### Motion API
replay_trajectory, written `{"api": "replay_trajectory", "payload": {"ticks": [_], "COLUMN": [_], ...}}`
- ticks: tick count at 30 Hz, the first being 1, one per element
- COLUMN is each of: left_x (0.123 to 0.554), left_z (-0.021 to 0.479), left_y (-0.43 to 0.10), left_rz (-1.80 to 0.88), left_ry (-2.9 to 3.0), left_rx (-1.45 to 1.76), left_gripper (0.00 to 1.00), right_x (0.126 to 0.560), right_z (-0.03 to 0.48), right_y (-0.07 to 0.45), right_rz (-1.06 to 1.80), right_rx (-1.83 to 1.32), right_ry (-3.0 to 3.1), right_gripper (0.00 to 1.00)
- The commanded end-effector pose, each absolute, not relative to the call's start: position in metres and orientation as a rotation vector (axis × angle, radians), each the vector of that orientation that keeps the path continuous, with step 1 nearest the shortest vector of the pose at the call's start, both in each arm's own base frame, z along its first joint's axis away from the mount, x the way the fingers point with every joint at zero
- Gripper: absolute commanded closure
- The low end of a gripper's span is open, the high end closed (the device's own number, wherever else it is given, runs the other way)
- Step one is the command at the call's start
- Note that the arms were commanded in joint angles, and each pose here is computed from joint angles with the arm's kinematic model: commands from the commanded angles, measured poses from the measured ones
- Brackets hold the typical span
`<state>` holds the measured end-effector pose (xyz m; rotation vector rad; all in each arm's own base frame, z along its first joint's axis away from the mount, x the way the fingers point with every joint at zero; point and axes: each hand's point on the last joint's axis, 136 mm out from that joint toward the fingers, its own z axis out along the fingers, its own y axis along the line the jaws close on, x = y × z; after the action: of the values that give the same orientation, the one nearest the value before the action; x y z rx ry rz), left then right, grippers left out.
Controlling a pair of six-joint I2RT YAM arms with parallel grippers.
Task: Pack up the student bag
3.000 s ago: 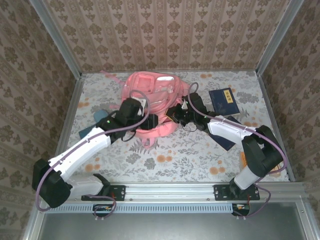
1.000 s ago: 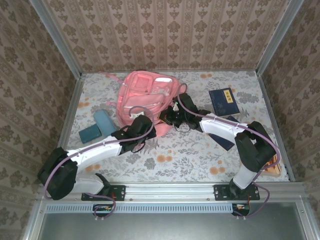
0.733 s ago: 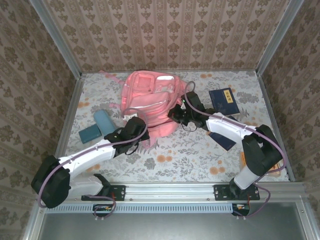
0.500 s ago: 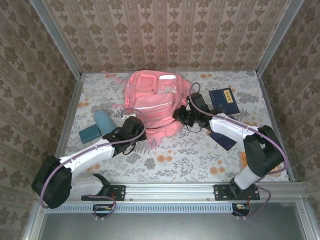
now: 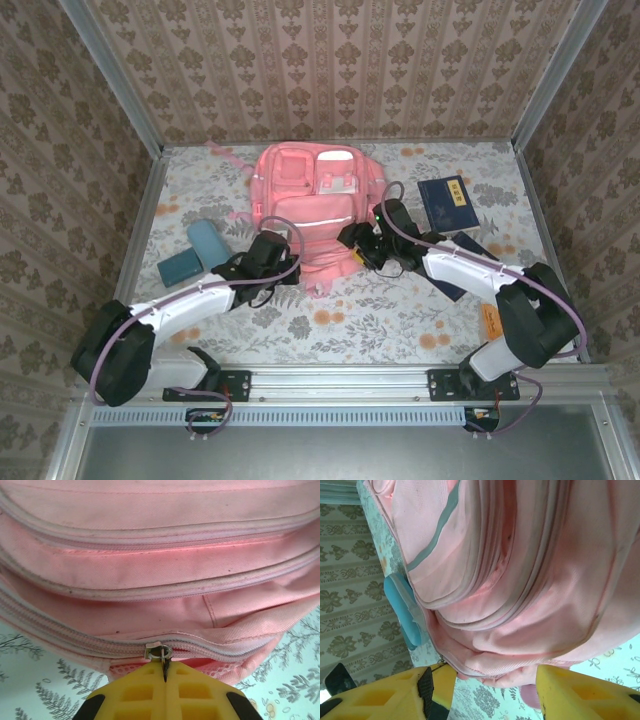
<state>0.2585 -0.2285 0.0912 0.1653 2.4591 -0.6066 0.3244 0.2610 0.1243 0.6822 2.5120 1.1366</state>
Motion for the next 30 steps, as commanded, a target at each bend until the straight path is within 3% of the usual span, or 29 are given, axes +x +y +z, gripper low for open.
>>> {"api": "replay_trajectory", "payload": {"ticks": [1,20,28,30], "left_x": [0.261,0.251,0.251,0.254], "left_z": [0.118,0.117,0.112,0.110], "left_y": [-0.257,-0.282,-0.271,-0.260], "left_rz": [-0.739,-0.748,-0.665,-0.591], "left_ry": [2.375,2.381,2.410,2.425], "left_rx": [0.298,0.463,0.470,0.448], "left_gripper": [1.00,1.00,1.00,1.00], "right_x": [0.317,0.320,0.325,0.328], "right_z": [0.117,0.084,0.081,0.088], "right_y": [0.246,0.224,0.223,0.215], "right_rz": [1.025,0.774,0.731,0.688], "right_rx": [0.842,0.984,0.963,0.937], "right_ry": [2.503,2.553,2.554,2.531], "right_gripper": [0.42,0.61,0.96,1.00]}}
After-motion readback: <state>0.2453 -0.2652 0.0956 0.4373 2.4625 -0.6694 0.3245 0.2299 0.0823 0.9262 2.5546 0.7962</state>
